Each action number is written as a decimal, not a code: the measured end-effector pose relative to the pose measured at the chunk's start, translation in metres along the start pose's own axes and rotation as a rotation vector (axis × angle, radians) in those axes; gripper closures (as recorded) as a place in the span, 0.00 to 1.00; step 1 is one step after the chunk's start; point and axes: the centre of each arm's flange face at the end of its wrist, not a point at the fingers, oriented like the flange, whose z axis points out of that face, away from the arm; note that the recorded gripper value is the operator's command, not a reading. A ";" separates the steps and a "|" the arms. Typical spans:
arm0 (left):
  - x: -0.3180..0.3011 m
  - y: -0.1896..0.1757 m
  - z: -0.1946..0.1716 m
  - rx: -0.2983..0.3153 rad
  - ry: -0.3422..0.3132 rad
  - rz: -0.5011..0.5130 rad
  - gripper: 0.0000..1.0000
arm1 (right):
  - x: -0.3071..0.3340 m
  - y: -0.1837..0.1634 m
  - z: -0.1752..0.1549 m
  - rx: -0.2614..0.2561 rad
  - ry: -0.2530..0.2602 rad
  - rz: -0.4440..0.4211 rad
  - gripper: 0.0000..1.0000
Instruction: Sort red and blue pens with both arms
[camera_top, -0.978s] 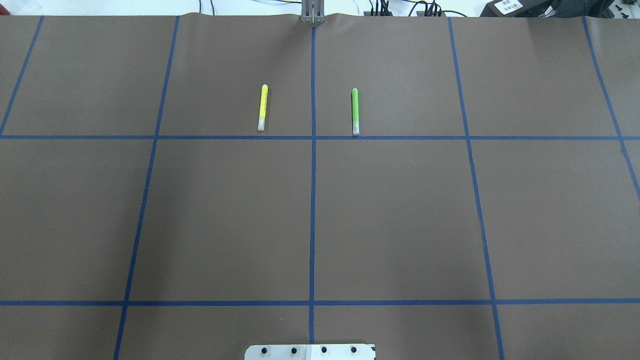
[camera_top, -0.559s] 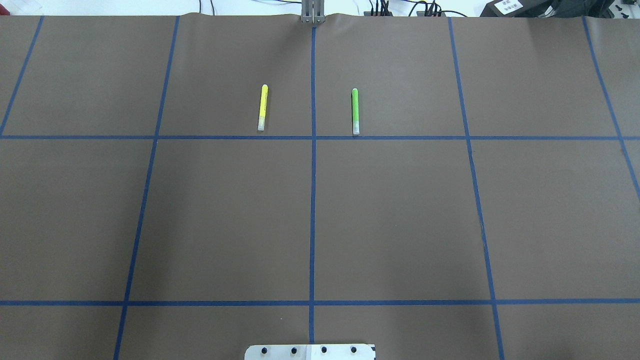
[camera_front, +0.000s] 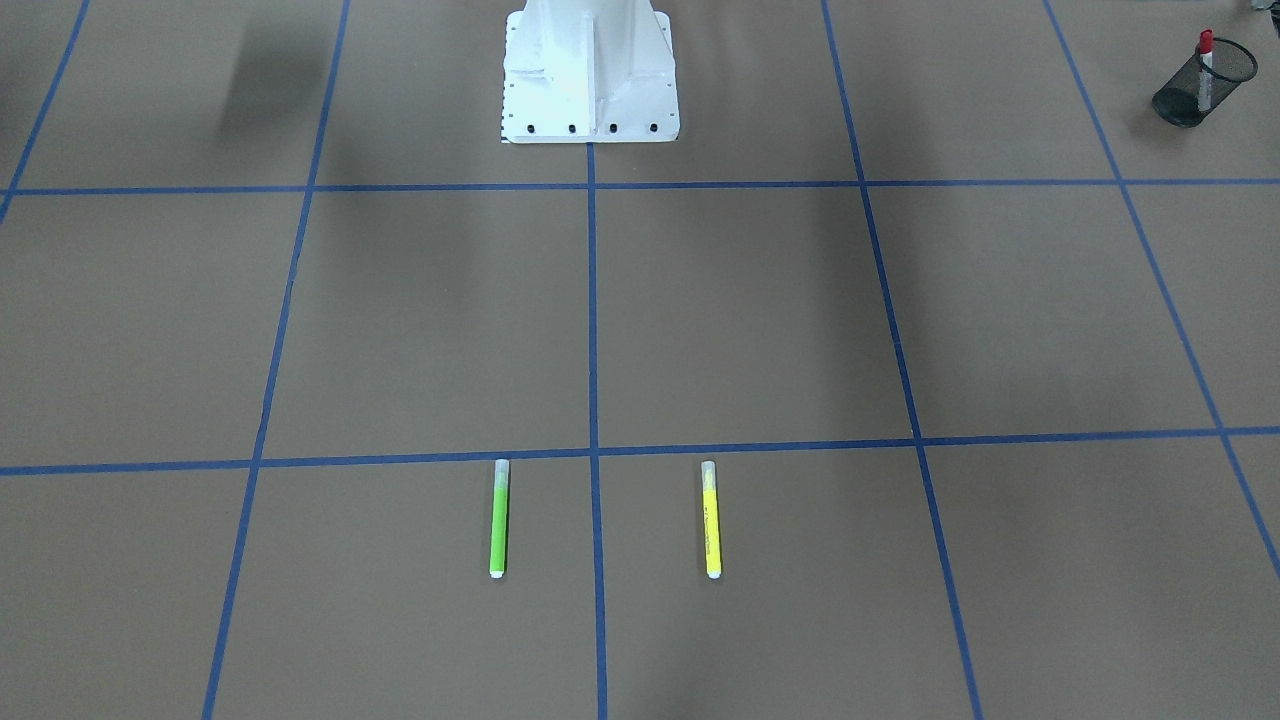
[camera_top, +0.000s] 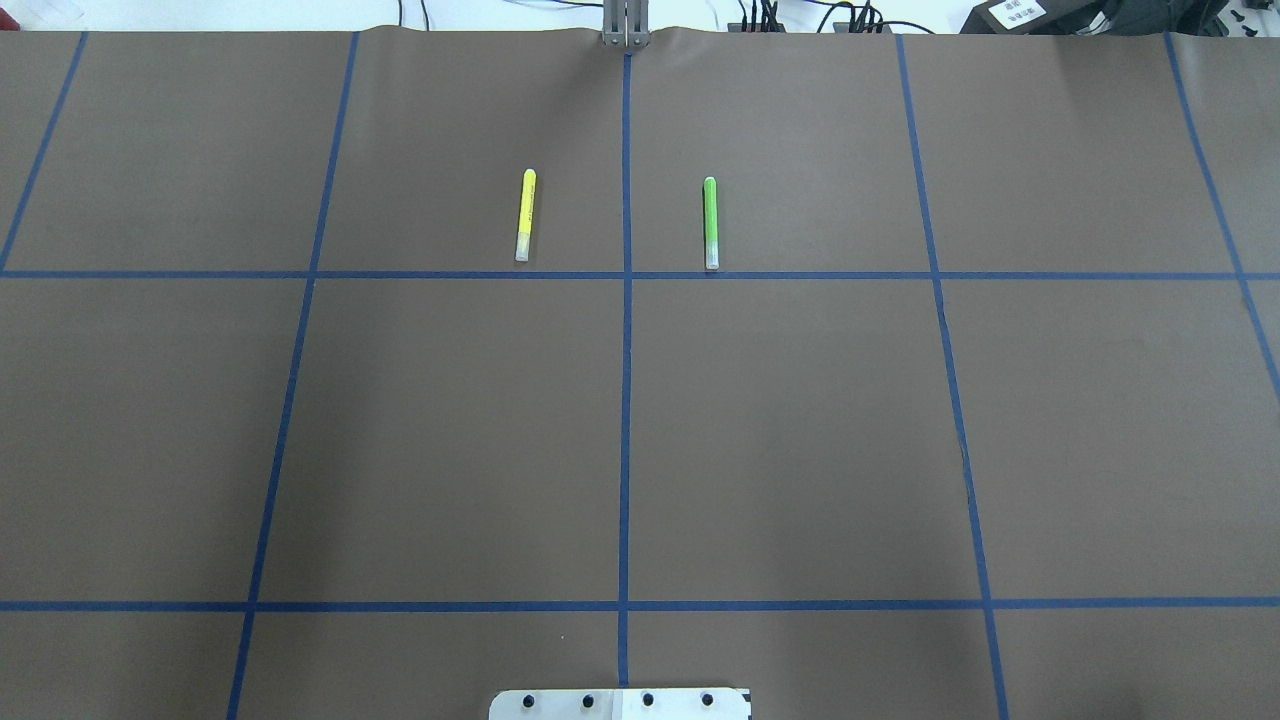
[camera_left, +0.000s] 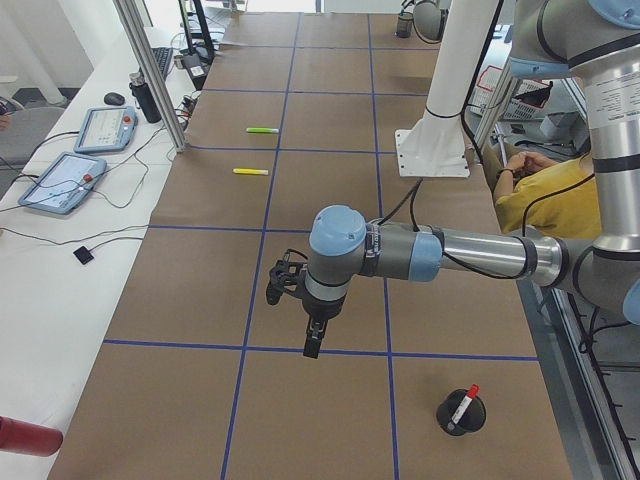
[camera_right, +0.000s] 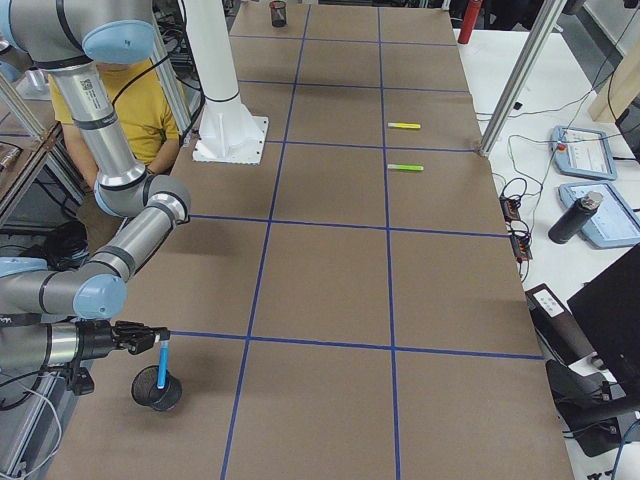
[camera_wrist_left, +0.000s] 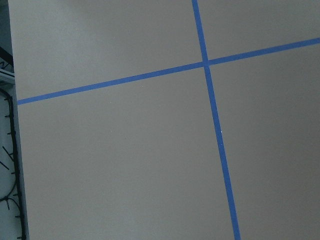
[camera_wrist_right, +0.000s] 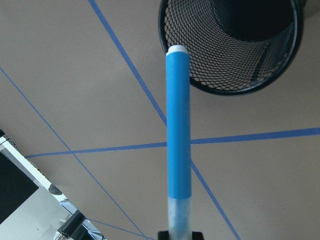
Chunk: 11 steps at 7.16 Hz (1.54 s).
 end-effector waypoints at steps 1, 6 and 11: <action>0.000 0.000 0.000 0.000 0.001 0.000 0.00 | 0.001 -0.001 0.000 0.001 0.008 -0.003 0.58; 0.001 -0.001 -0.001 0.010 0.000 0.007 0.00 | -0.013 -0.008 -0.025 0.065 0.076 -0.094 0.00; -0.001 0.004 0.002 0.000 0.002 0.000 0.00 | -0.065 -0.015 -0.057 0.241 0.170 -0.335 0.00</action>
